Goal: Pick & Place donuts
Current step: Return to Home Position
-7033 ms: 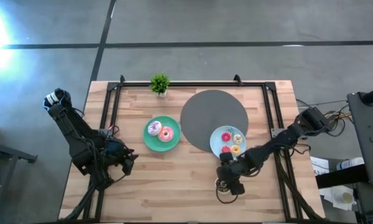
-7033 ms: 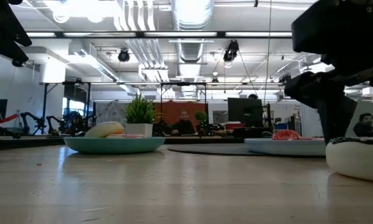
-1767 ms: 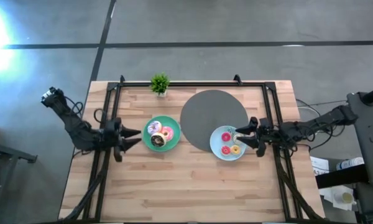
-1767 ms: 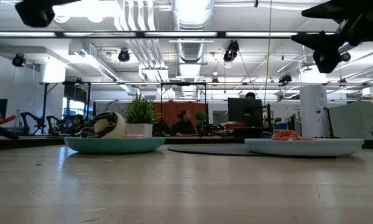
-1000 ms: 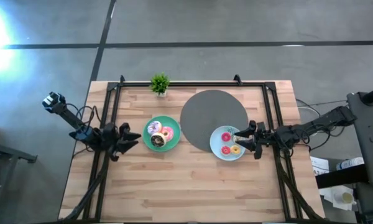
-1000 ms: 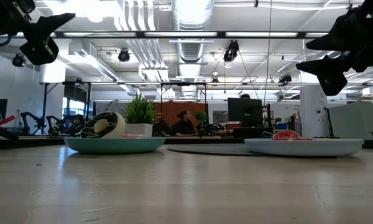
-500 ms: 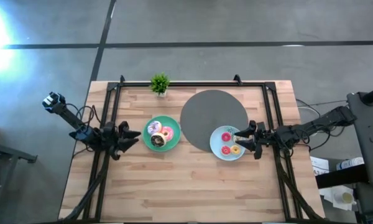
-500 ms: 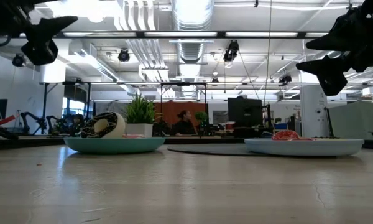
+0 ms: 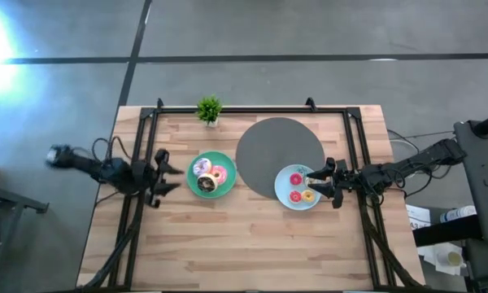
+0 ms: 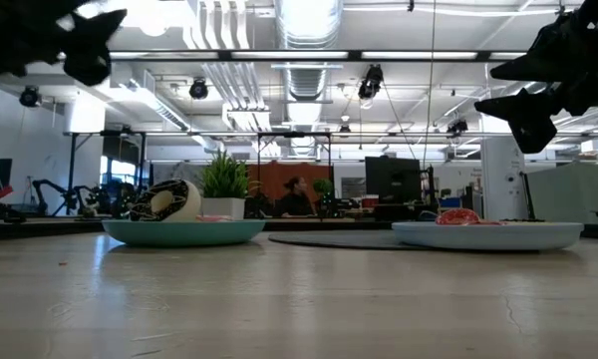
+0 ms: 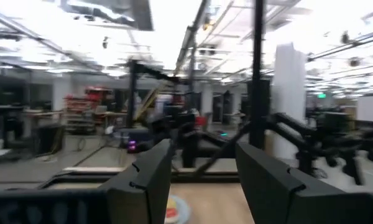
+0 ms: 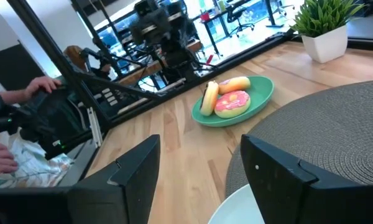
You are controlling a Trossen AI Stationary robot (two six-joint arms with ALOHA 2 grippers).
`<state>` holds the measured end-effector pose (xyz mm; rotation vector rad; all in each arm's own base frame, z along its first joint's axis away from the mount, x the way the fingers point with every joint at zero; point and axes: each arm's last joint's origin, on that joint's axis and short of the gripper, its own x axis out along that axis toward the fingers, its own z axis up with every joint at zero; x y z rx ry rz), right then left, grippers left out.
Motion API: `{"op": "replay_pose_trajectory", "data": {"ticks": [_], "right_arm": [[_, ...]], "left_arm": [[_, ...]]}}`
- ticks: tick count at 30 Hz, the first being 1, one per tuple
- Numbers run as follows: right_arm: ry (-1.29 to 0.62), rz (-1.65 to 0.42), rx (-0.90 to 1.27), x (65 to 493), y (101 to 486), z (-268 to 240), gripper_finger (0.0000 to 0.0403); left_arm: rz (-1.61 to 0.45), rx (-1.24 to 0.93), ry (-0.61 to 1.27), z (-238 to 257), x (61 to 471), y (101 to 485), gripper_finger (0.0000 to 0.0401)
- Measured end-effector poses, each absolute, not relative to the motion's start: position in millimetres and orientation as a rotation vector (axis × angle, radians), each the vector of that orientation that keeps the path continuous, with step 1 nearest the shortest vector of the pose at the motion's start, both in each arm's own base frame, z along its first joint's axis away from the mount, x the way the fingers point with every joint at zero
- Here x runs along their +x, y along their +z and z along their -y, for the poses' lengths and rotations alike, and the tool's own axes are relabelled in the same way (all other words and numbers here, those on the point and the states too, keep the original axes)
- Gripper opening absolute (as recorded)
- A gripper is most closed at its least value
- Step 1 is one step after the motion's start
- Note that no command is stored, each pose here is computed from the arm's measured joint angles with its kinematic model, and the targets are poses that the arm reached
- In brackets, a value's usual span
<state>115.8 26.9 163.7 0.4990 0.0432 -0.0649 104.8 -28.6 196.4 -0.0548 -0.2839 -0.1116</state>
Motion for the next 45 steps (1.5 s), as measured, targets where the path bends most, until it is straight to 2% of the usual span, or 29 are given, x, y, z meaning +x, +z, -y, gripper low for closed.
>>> {"op": "replay_pose_trajectory", "data": {"ticks": [8, 10, 17, 24, 45], "right_arm": [[-0.065, -0.043, 0.499, 115.8, 163.7, -26.9, 0.0215], [-0.065, -0.043, 0.499, 115.9, 163.7, -26.9, 0.0215], [-0.065, -0.043, 0.499, 115.8, 163.7, -26.9, 0.0215], [-0.065, -0.044, 0.499, 115.9, 163.7, -26.9, 0.0215], [-0.065, -0.044, 0.499, 115.9, 163.7, -26.9, 0.0215]], "left_arm": [[0.229, -0.103, -0.117, -10.6, 92.9, 188.9, 0.0153], [0.151, -0.111, -0.082, -13.0, 94.2, 181.0, 0.0153], [0.040, -0.068, 0.009, -7.4, 96.8, 169.3, 0.0153], [0.014, 0.023, 0.020, -2.5, 97.2, 166.8, 0.0153], [-0.019, -0.061, 0.027, -3.0, 99.4, 164.2, 0.0153]]}}
